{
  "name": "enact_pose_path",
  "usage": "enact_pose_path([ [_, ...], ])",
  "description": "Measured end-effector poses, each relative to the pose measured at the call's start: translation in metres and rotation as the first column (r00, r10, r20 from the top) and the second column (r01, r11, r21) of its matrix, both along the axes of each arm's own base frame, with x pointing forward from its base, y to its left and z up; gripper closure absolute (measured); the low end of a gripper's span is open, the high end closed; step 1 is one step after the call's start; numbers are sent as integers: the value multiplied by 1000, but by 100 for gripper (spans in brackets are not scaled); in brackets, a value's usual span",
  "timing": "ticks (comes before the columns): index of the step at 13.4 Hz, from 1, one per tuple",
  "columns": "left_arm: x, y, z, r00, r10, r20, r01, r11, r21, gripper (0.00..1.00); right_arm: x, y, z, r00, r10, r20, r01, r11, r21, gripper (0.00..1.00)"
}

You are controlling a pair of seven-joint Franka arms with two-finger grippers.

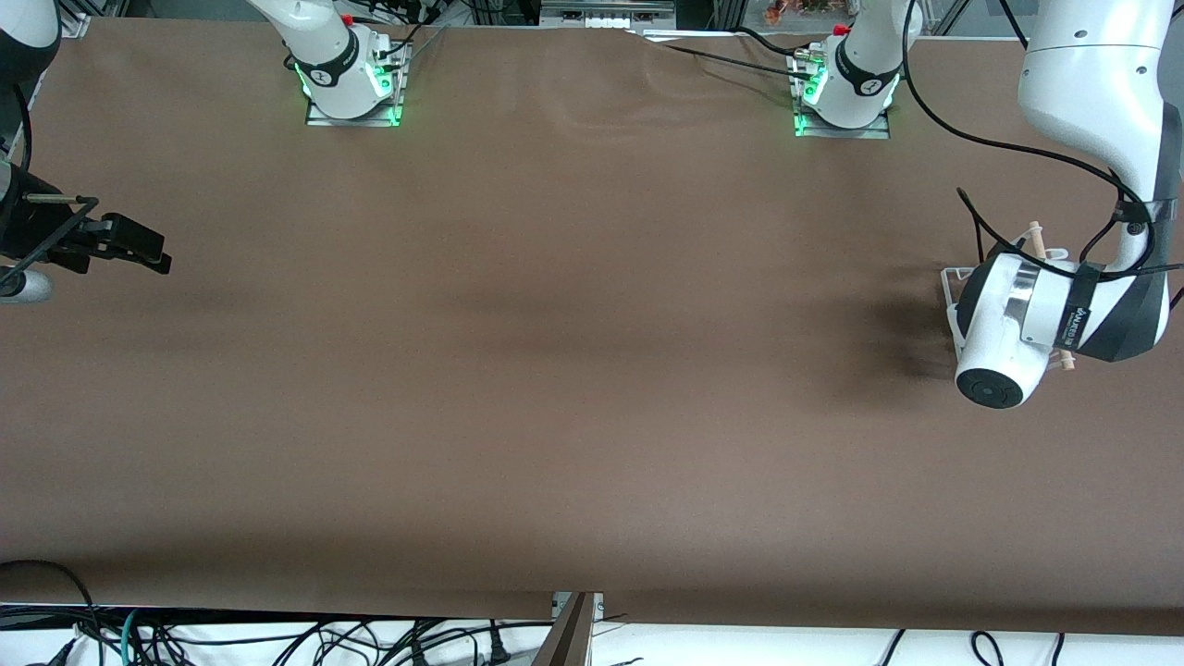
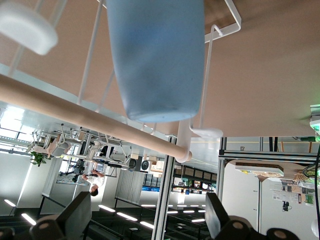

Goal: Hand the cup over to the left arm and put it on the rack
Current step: 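Carry the blue cup with the left gripper over the wire rack, then lower the cup onto the rack and open the left gripper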

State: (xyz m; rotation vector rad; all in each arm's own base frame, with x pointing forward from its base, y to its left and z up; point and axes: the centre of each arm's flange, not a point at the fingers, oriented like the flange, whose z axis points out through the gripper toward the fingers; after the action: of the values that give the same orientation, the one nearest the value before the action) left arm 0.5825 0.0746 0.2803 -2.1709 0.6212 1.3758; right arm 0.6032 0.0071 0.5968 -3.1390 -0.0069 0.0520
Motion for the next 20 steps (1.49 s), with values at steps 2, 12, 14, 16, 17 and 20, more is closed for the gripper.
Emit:
enact_pose_path([
  [2, 4, -4, 6, 1000, 17, 23, -16, 1000, -26, 0, 0, 0, 0, 1000, -1, 0, 1, 1000, 0, 0],
  [12, 28, -66, 161, 860, 382, 338, -190, 854, -484, 0, 0, 1, 0, 1000, -1, 0, 1, 1000, 0, 0],
  [14, 28, -90, 195, 827, 398, 398, -128, 822, -555, 0, 0, 1, 0, 1000, -1, 0, 1, 1000, 0, 0],
  [16, 29, -118, 228, 778, 412, 474, -46, 790, -611, 0, 0, 1, 0, 1000, -1, 0, 1, 1000, 0, 0],
  [17, 31, -134, 238, 749, 417, 515, -14, 787, -616, 0, 0, 1, 0, 1000, -1, -1, 1, 1000, 0, 0],
  [20, 35, -175, 242, 695, 428, 578, 33, 784, -620, 0, 0, 1, 0, 1000, -1, -1, 1, 1000, 0, 0],
])
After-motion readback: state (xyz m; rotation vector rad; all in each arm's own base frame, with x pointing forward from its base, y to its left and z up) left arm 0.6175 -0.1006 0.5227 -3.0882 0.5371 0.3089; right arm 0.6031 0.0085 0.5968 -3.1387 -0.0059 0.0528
